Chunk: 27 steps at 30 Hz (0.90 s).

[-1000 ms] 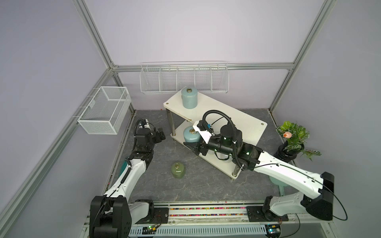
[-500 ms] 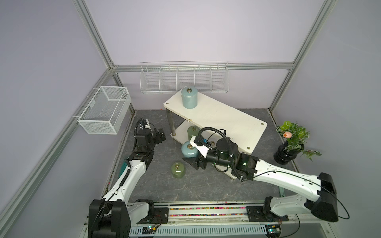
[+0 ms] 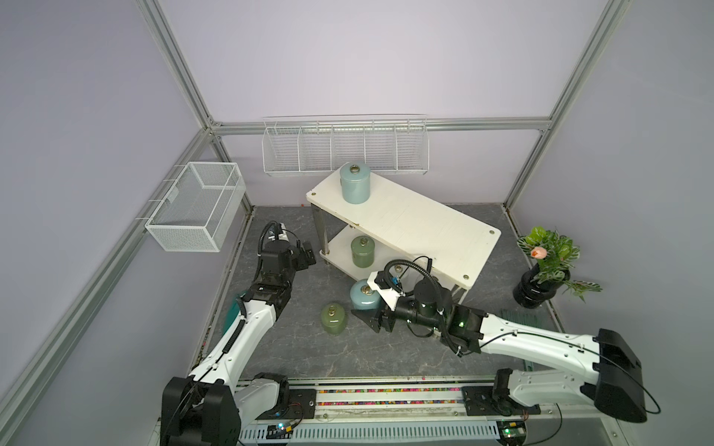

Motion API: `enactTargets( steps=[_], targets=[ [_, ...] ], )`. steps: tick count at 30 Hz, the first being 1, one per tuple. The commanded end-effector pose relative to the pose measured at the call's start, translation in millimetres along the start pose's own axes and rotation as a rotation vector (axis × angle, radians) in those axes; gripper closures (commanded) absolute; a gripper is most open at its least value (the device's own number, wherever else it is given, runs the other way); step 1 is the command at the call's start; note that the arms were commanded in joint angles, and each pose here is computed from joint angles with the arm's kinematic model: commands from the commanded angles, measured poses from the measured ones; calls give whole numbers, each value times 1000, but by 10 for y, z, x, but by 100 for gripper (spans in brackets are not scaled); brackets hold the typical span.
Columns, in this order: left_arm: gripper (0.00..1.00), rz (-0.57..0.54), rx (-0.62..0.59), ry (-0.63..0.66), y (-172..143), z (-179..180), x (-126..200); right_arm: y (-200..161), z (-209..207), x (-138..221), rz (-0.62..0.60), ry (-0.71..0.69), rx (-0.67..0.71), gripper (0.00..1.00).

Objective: Remove the tea canisters from the shelf
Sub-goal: Place the tea canister at the center of the board.

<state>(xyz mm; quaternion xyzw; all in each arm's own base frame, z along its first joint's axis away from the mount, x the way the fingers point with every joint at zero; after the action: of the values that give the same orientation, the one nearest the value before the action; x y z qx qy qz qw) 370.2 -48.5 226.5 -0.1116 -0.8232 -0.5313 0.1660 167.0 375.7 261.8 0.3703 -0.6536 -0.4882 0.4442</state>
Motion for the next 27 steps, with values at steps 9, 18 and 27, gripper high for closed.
enactTargets(
  steps=[9,18,27],
  targets=[
    [0,-33,-16,-9,161,-93,79,-160,30,-107,-58,-23,-95,28],
    [0,-27,-16,-12,146,-116,55,-602,53,-203,21,-42,-114,29],
    [0,-39,-16,-9,188,-129,68,-1090,110,-346,114,-37,-134,28]
  ],
)
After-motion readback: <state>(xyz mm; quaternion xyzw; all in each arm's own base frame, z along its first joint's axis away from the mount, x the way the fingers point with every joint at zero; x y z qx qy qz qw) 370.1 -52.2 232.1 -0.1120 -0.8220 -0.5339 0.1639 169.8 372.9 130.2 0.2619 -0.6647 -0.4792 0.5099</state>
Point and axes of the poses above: each gripper's point midway between its finger pads, its own x axis back along the fingers, its own z axis along the line the jaws close on, y = z × x, the point moved 1 cm from there along x, back along the fingers, and after that the axes turned 13 degrees about x, right-handed, at the moved point
